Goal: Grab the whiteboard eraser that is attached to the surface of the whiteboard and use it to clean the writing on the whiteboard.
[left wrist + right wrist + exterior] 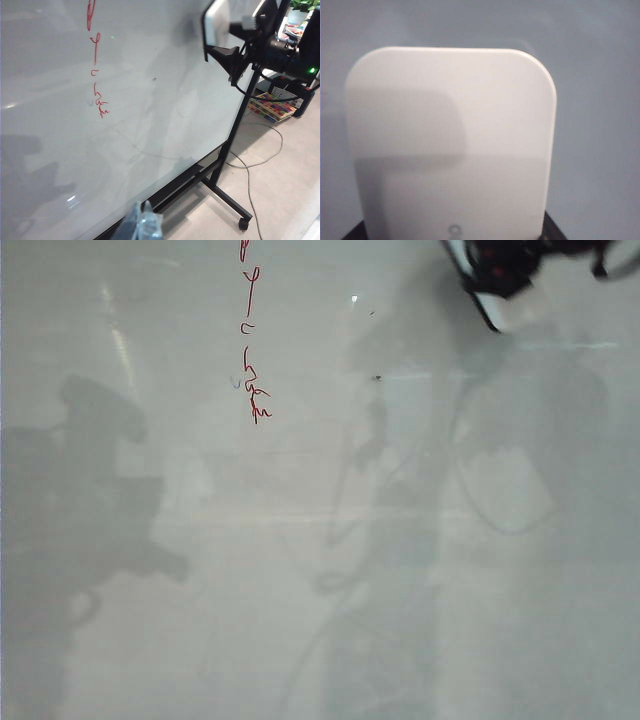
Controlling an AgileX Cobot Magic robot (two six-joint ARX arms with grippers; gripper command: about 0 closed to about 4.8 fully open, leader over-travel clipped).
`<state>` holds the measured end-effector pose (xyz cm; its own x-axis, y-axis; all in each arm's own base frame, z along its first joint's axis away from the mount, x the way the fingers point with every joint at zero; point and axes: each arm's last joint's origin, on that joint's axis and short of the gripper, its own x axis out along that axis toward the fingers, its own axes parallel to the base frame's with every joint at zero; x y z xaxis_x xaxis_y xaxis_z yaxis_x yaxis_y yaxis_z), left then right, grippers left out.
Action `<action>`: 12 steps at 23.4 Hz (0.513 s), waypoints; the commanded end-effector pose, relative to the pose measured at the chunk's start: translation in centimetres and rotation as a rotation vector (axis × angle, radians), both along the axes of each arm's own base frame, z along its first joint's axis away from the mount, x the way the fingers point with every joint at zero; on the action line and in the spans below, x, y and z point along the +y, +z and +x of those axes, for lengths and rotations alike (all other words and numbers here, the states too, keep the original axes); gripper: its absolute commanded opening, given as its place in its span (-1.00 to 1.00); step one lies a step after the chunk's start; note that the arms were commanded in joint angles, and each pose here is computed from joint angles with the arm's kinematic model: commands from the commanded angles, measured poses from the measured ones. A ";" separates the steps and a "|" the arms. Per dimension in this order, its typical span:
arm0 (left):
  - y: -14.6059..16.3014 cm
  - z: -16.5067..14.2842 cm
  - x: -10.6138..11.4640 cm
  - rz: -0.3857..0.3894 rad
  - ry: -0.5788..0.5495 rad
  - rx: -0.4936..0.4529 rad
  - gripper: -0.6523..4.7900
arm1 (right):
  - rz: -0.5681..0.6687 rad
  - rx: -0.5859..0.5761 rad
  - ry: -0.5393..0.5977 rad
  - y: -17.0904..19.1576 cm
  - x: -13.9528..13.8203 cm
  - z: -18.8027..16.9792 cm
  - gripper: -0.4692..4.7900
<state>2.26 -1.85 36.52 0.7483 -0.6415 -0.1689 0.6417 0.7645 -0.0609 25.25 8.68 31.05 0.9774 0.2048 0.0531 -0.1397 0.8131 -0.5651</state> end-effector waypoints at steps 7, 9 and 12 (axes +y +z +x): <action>0.1 0.0 0.0 0.002 -0.001 -0.009 -0.77 | -0.395 -0.059 -0.015 8.3 9.8 -1.7 -0.14; 0.1 0.0 0.0 0.002 -0.001 -0.009 -0.77 | -0.475 -0.080 -0.030 9.2 13.1 -1.0 -0.14; 0.1 0.0 0.0 0.002 -0.001 -0.009 -0.77 | -0.566 -0.082 -0.069 9.2 15.6 -0.2 -0.13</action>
<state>2.26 -1.85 36.52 0.7487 -0.6409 -0.1693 0.6411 0.7650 -0.0611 24.91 23.58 39.68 0.9803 0.1974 0.0039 -0.0805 0.4179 -0.9049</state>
